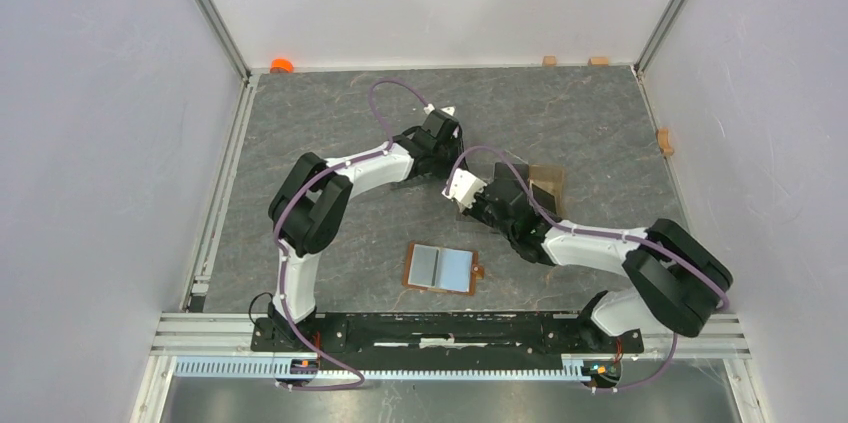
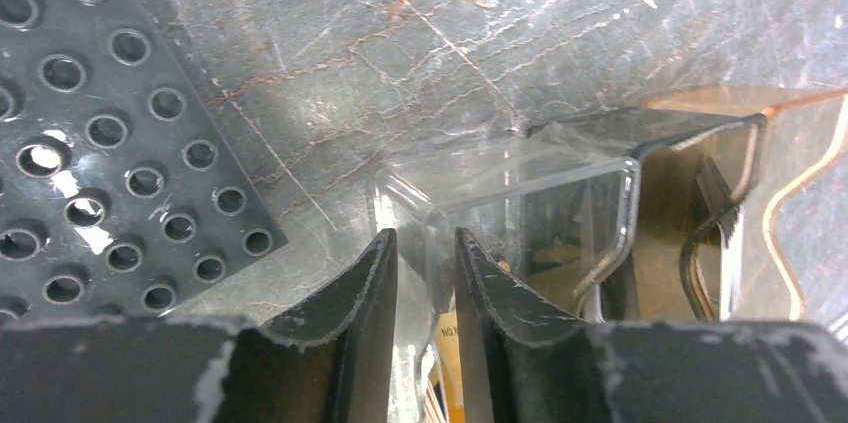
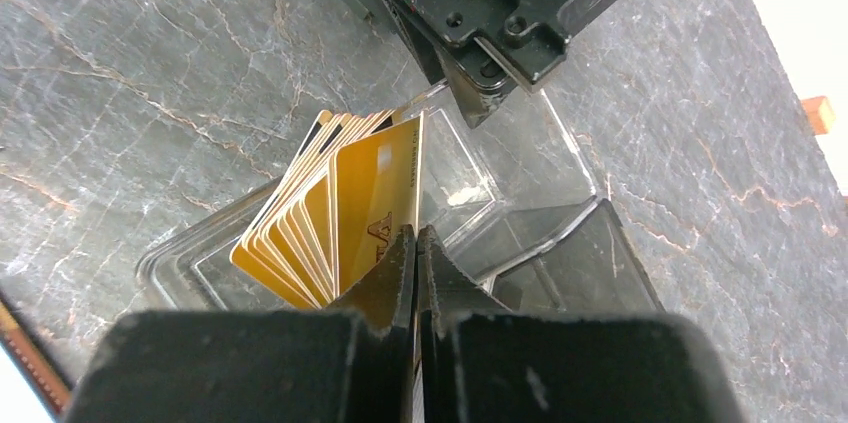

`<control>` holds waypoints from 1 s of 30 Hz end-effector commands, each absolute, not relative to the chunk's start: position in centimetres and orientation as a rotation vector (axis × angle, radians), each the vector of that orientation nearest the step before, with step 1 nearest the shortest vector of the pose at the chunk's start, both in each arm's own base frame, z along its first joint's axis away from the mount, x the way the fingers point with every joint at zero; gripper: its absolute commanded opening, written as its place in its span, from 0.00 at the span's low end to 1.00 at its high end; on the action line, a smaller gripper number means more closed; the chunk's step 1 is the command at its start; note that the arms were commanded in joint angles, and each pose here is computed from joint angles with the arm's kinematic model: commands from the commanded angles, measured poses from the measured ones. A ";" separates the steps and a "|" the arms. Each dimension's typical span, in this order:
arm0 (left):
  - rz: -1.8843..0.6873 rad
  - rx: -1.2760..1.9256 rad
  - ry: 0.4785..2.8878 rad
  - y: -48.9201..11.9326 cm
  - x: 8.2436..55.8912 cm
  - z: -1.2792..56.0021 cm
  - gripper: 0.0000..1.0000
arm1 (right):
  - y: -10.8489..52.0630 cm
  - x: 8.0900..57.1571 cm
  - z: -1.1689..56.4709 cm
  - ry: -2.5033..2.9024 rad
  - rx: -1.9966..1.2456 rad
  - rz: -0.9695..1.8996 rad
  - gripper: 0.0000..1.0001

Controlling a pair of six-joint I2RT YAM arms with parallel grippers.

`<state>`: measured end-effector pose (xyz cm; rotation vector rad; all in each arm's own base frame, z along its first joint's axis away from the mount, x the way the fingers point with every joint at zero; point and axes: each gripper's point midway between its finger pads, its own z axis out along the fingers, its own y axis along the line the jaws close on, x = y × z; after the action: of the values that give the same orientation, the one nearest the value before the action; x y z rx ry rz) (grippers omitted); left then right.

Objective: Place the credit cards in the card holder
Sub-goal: Pick up the credit card from the storage box.

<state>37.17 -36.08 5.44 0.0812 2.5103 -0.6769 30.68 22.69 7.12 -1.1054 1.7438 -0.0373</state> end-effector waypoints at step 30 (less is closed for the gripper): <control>-0.733 0.124 2.361 -25.1 25.8 15.3 0.75 | 26.5 18.2 15.2 2.045 -0.253 1.098 0.00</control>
<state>29.01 -27.35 18.39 0.1138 2.2685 -0.7597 21.41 24.67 16.76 -0.5988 1.8627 0.7312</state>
